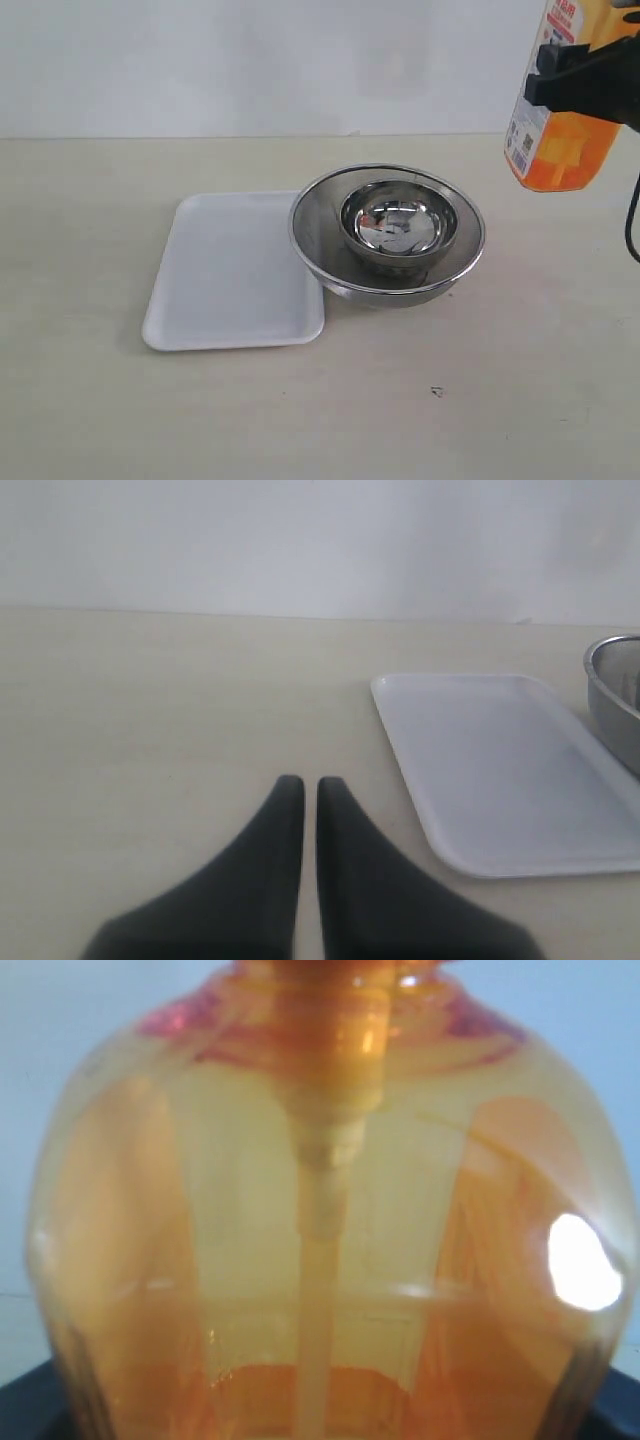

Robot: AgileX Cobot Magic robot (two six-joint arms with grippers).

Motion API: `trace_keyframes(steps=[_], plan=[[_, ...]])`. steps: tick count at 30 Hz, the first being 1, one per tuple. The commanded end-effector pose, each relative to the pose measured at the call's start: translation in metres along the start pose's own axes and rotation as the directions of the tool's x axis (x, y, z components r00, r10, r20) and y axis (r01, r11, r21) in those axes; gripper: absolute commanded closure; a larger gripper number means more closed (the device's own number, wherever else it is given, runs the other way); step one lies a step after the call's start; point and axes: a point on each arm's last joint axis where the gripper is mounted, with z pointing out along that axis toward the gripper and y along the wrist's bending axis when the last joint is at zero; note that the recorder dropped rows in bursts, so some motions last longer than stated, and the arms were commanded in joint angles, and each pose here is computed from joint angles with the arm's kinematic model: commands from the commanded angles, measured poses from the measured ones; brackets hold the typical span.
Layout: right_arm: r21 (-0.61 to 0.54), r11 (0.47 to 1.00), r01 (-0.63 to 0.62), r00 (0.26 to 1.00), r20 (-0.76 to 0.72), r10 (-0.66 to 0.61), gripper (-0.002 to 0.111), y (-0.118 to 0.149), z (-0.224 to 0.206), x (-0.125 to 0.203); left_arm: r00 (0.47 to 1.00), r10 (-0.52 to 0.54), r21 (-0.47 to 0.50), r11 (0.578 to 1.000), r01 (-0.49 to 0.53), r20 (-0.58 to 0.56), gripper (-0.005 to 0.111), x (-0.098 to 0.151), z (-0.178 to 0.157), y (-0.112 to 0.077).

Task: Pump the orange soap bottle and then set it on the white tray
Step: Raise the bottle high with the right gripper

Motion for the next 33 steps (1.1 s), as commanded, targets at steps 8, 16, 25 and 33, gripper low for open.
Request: trace_keyframes(steps=[8,16,25,33], plan=[[0.006,1.000,0.008,0.996,0.094,-0.009,0.109,-0.002,-0.006,-0.024,1.000,-0.003,0.000,1.000,0.003,0.006,0.102,0.001,0.000,0.000],[0.006,1.000,0.008,0.995,0.097,-0.009,0.109,-0.002,-0.006,-0.025,1.000,-0.003,0.000,1.000,0.003,0.006,0.102,0.001,0.000,0.000],[-0.027,1.000,-0.003,0.995,0.098,0.005,0.109,0.001,-0.006,-0.025,1.000,-0.003,0.000,1.000,0.003,0.006,0.102,0.001,0.000,0.000],[-0.133,0.991,-0.024,0.993,0.114,0.040,0.109,0.010,-0.002,-0.037,1.000,-0.003,0.000,1.000,0.003,0.006,0.102,0.001,0.000,0.000]])
